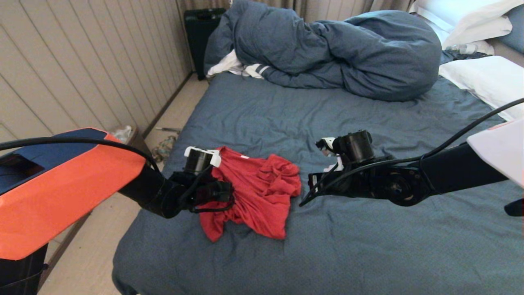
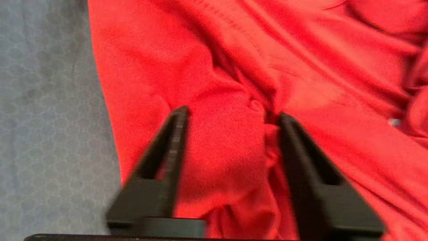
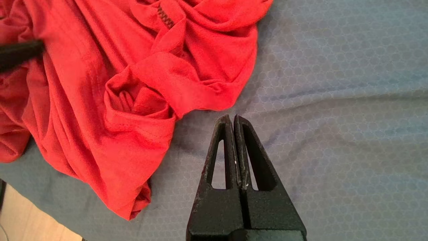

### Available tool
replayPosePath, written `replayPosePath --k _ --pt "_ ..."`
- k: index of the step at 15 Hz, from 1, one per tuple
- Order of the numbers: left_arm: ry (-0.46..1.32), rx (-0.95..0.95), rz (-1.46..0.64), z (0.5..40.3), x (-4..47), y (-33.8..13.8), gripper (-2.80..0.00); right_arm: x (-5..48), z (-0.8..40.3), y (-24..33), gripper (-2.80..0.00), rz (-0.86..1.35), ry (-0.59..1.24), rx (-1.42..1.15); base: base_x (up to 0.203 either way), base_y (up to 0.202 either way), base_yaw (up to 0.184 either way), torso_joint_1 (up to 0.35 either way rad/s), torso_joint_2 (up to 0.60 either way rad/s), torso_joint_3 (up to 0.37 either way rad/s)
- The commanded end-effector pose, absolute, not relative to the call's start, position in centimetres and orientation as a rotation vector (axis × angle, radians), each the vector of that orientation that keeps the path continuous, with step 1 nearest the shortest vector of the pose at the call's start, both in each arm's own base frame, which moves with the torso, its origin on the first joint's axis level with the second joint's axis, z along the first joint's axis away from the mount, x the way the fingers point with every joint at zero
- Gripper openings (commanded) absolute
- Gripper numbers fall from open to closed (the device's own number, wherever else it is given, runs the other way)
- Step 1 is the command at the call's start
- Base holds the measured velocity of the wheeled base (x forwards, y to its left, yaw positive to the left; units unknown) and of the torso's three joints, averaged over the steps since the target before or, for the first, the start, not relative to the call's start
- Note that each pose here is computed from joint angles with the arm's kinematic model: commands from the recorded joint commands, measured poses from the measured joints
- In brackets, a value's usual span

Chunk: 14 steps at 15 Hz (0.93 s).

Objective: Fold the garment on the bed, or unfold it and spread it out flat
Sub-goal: Unford the red T-shirt

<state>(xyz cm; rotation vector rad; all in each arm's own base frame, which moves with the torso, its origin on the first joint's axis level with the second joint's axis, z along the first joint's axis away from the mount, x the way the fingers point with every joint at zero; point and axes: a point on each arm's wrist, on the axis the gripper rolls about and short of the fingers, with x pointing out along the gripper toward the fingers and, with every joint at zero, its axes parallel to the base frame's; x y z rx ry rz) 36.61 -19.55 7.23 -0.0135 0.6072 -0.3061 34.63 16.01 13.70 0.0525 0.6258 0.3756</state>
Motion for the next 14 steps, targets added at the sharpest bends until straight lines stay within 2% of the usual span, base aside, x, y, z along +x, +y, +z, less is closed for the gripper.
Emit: replayPosePath --k 1,7,10,14 --pt "0.583 -0.023 -0.316 8.4 36.1 -19.7 -2.8 34.5 14.0 16.0 -2.8 0.377 0.619 0.055 0.0 0.0 0.0 0.0 0.0 0.0" --pt "0.575 -0.011 -0.372 11.3 30.9 -19.2 -2.8 34.0 14.5 16.3 -2.8 0.391 0.609 0.053 0.0 0.0 0.0 0.0 0.0 0.0" --pt "0.608 0.003 -0.388 11.0 28.8 -18.7 -2.8 33.7 14.2 16.6 -2.8 0.398 0.617 0.047 0.0 0.0 0.0 0.0 0.0 0.0" --pt "0.602 0.004 -0.364 8.7 30.2 -19.0 -2.8 33.6 14.0 16.8 -2.8 0.404 0.623 0.042 0.0 0.0 0.0 0.0 0.0 0.0"
